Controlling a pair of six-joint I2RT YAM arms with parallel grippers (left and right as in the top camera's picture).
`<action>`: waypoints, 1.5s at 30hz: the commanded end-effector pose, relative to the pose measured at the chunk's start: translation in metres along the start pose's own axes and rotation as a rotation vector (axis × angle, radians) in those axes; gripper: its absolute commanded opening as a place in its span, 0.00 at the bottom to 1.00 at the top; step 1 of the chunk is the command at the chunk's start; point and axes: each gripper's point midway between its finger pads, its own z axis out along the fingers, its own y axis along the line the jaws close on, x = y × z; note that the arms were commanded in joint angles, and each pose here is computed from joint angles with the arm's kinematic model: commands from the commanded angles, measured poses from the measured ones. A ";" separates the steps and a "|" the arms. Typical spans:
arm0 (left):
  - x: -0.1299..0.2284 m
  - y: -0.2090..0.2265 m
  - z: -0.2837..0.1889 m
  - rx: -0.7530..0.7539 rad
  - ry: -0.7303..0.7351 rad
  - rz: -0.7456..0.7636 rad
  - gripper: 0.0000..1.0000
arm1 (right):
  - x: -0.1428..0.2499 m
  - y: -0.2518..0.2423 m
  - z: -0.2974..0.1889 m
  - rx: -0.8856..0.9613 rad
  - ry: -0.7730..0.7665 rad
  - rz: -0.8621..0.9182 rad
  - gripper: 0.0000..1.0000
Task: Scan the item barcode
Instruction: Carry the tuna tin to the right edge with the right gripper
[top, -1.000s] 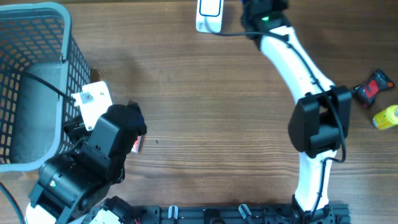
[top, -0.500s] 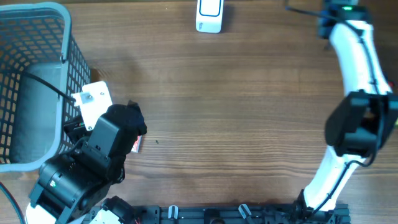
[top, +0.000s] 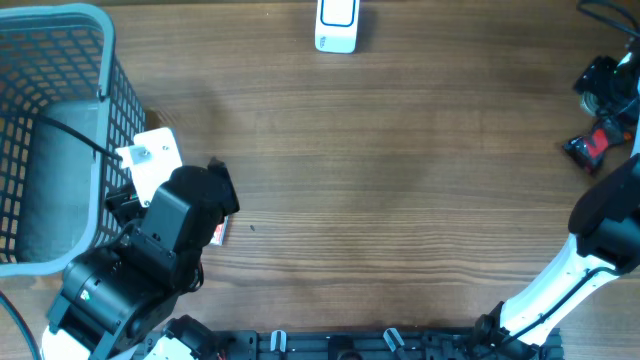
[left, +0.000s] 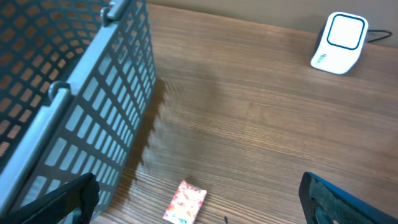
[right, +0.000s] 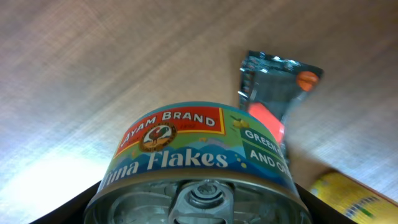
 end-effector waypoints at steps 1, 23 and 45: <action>0.003 -0.007 0.001 0.034 0.019 -0.022 1.00 | -0.009 0.024 -0.007 -0.117 -0.055 0.028 0.59; -0.001 -0.010 0.001 0.046 0.002 -0.037 1.00 | 0.014 0.034 0.121 -0.105 0.050 0.018 0.58; -0.001 -0.010 0.001 0.046 0.002 -0.037 1.00 | 0.016 -0.036 0.124 0.081 0.074 0.057 1.00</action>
